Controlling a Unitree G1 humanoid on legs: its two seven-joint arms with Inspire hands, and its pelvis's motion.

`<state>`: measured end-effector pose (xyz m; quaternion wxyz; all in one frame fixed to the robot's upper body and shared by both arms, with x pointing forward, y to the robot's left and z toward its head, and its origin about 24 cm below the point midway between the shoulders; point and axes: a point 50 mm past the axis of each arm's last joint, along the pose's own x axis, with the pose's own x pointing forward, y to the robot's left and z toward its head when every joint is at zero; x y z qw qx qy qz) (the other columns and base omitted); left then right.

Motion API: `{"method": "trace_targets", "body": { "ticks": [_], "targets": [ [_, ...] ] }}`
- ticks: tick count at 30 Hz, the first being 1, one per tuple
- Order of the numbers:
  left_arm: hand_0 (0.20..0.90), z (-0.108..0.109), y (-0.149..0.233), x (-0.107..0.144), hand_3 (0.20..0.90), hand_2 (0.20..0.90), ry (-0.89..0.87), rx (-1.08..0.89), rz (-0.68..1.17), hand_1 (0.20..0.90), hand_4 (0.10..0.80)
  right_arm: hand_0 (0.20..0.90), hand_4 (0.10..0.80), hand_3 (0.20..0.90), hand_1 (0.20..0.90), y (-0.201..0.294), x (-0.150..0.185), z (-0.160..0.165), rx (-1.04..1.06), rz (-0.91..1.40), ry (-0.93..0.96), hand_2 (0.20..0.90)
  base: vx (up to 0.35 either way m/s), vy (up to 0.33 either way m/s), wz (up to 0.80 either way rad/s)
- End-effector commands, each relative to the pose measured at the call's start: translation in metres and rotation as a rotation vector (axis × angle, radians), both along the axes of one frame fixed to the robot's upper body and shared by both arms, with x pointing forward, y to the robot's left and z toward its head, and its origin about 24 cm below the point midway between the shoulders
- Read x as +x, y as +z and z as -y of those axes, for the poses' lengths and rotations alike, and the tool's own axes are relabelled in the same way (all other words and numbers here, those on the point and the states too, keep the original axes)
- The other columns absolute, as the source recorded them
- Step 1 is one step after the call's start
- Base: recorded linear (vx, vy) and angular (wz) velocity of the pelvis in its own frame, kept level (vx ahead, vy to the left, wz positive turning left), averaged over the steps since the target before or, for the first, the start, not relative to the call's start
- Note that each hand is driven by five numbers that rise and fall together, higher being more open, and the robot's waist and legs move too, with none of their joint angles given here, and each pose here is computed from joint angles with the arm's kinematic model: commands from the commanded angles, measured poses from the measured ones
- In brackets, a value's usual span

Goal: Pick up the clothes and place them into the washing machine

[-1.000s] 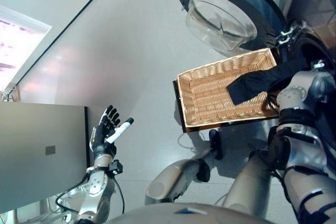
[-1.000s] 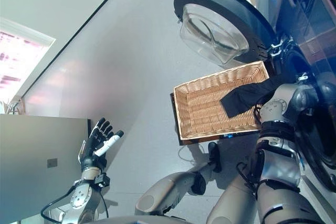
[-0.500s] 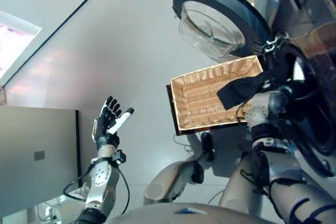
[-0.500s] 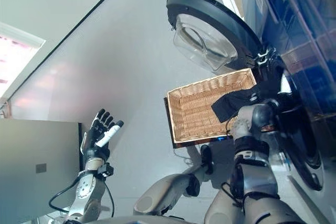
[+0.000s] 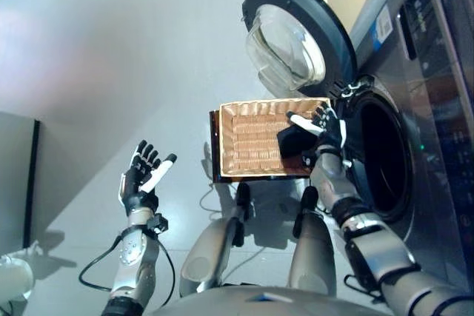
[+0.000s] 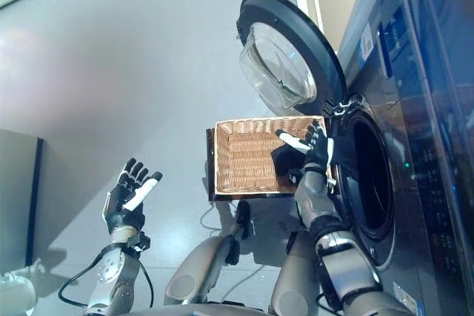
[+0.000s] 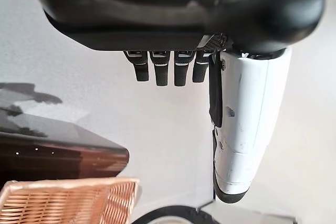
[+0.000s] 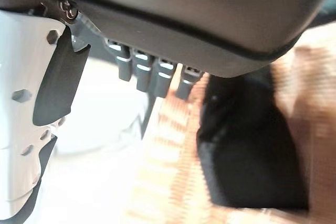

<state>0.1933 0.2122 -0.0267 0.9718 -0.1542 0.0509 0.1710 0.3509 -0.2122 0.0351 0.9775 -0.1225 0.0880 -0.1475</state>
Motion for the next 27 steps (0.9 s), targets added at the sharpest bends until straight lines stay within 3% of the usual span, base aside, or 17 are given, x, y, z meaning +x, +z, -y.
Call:
{"method": "trace_targets", "body": {
  "ticks": [1, 5, 12, 17, 27],
  "targets": [
    [0.9, -0.04, 0.04, 0.003, 0.9, 0.9, 0.062, 0.14, 0.169, 0.9, 0.8, 0.9, 0.8, 0.9, 0.9, 0.063, 0.03, -0.019, -0.427, 0.155, 0.194, 0.9, -0.055, -0.04, 0.06],
    [0.9, -0.049, 0.055, 0.007, 0.9, 0.9, 0.075, 0.254, 0.209, 0.9, 0.8, 0.9, 0.8, 0.9, 0.9, 0.073, 0.034, -0.008, -0.893, 0.119, 0.218, 0.9, -0.045, -0.037, 0.0],
    [0.9, -0.053, 0.074, 0.023, 0.9, 0.9, 0.113, 0.346, 0.275, 0.9, 0.8, 0.9, 0.8, 0.9, 0.9, 0.07, 0.044, 0.006, -1.387, -0.08, 0.216, 0.9, -0.027, -0.046, 0.07],
    [0.9, -0.051, 0.076, 0.029, 0.9, 0.9, 0.13, 0.349, 0.276, 0.9, 0.8, 0.9, 0.8, 0.9, 0.9, 0.075, 0.047, 0.012, -1.54, -0.154, 0.2, 0.9, -0.003, -0.014, 0.01],
    [0.9, -0.044, 0.079, 0.036, 0.9, 0.9, 0.149, 0.316, 0.301, 0.9, 0.8, 0.9, 0.8, 0.9, 0.9, 0.095, 0.049, 0.031, -1.645, -0.195, 0.112, 0.9, 0.025, -0.018, 0.03]
  ]
}}
